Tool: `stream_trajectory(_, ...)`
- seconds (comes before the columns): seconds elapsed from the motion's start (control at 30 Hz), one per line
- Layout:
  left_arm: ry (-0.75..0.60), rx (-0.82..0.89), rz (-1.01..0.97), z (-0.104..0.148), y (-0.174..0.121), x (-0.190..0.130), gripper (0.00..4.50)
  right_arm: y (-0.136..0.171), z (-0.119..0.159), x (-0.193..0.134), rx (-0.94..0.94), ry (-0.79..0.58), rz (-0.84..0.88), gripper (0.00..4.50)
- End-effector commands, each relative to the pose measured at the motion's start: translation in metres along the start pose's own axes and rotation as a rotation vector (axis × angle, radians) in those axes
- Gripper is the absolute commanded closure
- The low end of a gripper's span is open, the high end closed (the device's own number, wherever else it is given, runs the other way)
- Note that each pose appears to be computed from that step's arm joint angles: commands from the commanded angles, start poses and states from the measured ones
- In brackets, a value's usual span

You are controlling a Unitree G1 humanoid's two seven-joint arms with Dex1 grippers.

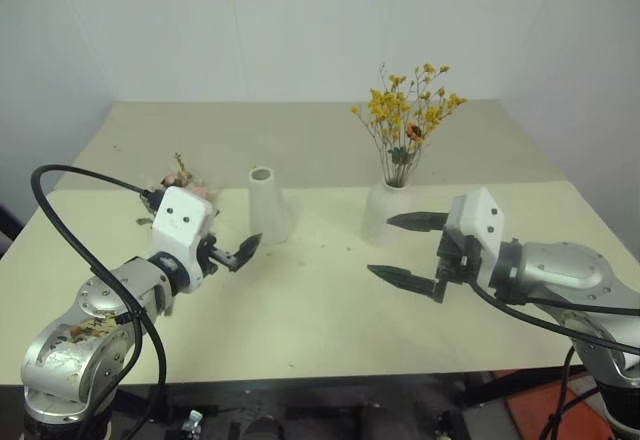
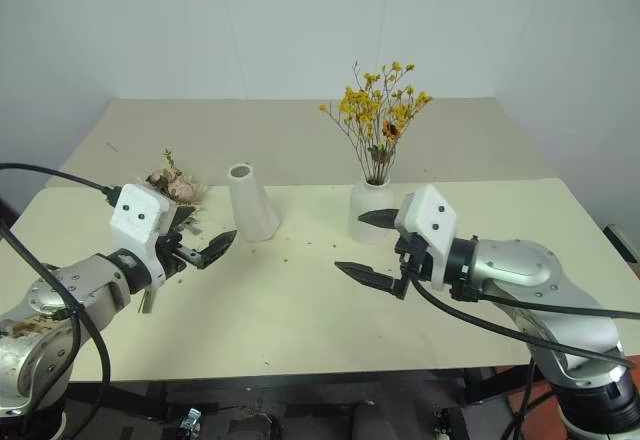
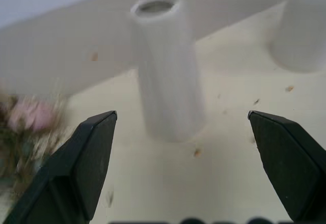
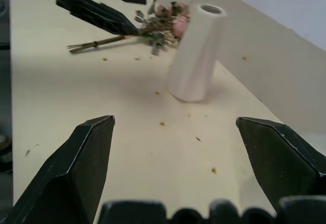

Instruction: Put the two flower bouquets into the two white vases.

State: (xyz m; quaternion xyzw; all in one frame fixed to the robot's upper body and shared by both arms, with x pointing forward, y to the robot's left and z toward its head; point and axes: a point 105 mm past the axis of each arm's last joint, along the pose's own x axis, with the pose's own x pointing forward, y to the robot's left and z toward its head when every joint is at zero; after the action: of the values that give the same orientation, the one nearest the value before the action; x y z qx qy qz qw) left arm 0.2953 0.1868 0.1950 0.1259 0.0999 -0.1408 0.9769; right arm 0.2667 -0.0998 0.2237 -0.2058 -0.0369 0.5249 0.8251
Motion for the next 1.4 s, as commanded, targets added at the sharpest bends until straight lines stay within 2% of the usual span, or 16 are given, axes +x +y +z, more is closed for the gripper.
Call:
stream_trajectory(0.03, 0.124, -0.077, 0.202, -0.002, 0.023, 0.001, 0.0, 0.0, 0.011, 0.008, -0.026, -0.035, 0.051, 0.01)
stream_trajectory(0.17, 0.102, -0.069, 0.218, 0.007, 0.025, -0.006, 0.0, -0.001, 0.012, 0.018, -0.038, -0.044, 0.083, 0.01)
stream_trajectory(0.37, 0.305, -0.111, 0.279, -0.023, 0.06, -0.001, 0.0, -0.003, 0.007, 0.027, -0.051, -0.032, 0.092, 0.01)
stream_trajectory(0.7, 0.471, -0.14, 0.389, -0.033, 0.086, 0.018, 0.0, -0.003, 0.007, 0.029, -0.041, -0.025, 0.073, 0.01)
stream_trajectory(1.03, 0.603, -0.32, 0.345, -0.044, 0.091, 0.044, 0.0, -0.003, 0.009, 0.024, -0.054, 0.005, 0.065, 0.01)
stream_trajectory(1.1, 0.622, -0.305, 0.359, -0.047, 0.092, 0.045, 0.0, -0.003, 0.009, 0.024, -0.058, 0.01, 0.063, 0.01)
stream_trajectory(1.4, 0.625, -0.362, 0.346, -0.047, 0.087, 0.057, 0.0, -0.001, 0.01, 0.026, -0.053, 0.008, 0.048, 0.01)
